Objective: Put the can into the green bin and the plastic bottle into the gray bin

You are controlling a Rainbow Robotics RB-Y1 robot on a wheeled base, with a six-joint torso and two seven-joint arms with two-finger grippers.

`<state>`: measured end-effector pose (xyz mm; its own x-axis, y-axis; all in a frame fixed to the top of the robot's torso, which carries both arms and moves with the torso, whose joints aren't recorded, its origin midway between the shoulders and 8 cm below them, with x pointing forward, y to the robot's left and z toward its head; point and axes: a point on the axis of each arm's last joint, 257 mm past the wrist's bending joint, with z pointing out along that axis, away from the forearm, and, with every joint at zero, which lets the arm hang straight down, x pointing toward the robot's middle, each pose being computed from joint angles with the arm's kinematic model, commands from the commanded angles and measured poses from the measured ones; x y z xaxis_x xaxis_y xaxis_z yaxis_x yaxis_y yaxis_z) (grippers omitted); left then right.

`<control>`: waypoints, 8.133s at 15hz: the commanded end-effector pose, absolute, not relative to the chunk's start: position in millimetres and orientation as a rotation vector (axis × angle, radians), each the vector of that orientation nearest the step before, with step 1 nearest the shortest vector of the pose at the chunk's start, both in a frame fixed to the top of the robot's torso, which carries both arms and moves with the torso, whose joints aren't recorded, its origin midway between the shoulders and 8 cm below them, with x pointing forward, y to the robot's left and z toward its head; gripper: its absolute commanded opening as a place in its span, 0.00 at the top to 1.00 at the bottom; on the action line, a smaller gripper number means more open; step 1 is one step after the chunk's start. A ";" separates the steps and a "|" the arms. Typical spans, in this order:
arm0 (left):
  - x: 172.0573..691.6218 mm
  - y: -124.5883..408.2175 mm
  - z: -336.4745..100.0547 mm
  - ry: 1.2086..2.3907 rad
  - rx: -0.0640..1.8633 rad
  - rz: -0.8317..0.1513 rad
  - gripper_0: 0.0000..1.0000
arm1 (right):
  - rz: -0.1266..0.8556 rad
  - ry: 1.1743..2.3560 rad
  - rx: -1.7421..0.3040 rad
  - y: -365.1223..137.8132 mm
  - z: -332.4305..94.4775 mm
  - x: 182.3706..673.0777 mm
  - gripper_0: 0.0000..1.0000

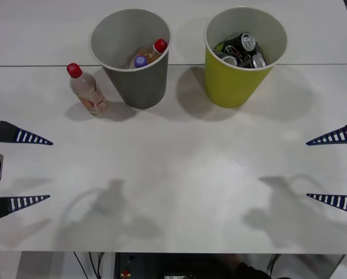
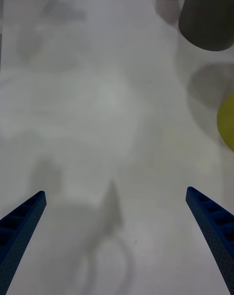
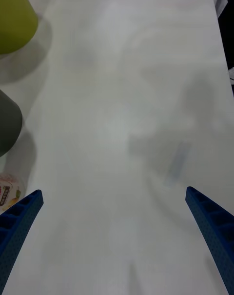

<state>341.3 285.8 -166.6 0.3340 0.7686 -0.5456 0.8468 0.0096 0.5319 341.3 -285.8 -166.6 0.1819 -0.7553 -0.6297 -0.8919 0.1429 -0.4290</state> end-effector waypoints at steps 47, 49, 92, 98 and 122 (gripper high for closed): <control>518.1 303.2 -219.5 1.559 0.220 -0.023 0.00 | 0.209 1.596 -1.634 -285.8 -166.6 341.3 0.00; 528.3 303.5 -218.3 1.551 0.217 -0.011 0.00 | 0.209 1.596 -1.634 -285.8 -166.6 341.3 0.00; 636.3 263.2 -195.2 1.538 0.200 -0.027 1.00 | 0.209 1.596 -1.634 -285.8 -166.6 341.3 0.00; 591.4 286.8 -186.8 1.584 0.262 -0.010 1.00 | 0.209 1.596 -1.634 -285.8 -166.6 341.3 0.00; 490.3 267.6 -42.0 2.046 0.790 -0.298 1.00 | 0.209 1.596 -1.634 -285.8 -166.6 341.3 0.00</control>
<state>488.9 268.4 -48.0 -0.3980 0.4030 -0.8241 0.6307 0.7726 0.0732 341.3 -285.8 -166.6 0.1818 -0.7553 -0.6297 -0.8919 0.1429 -0.4290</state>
